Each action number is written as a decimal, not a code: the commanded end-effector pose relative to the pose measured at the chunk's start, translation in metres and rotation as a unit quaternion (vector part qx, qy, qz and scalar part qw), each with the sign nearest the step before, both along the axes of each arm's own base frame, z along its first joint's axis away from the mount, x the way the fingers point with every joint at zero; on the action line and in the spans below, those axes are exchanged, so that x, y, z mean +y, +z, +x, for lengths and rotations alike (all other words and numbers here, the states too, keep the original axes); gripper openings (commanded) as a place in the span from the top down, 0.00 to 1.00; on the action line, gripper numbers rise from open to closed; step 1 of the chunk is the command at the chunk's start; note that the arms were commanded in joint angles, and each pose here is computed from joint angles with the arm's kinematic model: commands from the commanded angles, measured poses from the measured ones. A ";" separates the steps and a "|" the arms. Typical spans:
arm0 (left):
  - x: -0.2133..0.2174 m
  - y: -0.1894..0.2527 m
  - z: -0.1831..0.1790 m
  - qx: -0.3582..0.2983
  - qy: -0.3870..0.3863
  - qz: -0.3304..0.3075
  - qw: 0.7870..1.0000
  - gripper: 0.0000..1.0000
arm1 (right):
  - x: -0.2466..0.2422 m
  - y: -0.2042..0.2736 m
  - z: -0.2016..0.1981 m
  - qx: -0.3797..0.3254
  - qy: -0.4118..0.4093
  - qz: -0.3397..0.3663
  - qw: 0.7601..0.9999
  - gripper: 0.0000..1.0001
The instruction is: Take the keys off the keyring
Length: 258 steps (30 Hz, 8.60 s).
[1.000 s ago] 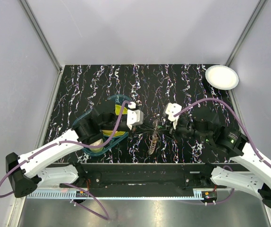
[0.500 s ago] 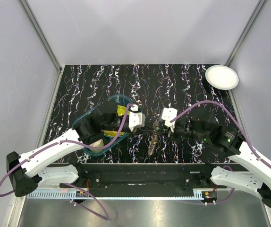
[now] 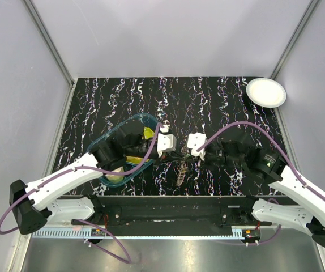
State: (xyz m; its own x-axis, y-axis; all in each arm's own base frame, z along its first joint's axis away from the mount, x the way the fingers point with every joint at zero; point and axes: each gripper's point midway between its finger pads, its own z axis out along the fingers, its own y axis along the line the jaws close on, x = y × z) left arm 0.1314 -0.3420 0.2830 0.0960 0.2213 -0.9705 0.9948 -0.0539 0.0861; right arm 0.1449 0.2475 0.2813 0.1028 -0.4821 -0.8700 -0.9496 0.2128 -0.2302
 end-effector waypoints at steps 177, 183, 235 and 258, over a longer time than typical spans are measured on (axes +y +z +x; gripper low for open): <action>0.024 0.034 0.093 0.160 0.155 -0.091 0.971 1.00 | 0.008 0.038 0.008 -0.093 -0.086 0.145 0.981 0.66; 0.024 0.047 0.076 0.145 0.111 -0.112 0.977 1.00 | 0.019 0.065 0.009 0.019 -0.143 0.214 0.966 0.55; 0.036 0.086 0.027 0.019 0.017 -0.202 0.979 1.00 | 0.031 0.074 0.025 0.125 -0.043 0.261 0.956 0.72; 0.033 0.083 0.030 0.041 0.021 -0.171 0.984 0.75 | 0.031 0.069 0.026 0.036 -0.001 0.246 0.969 1.00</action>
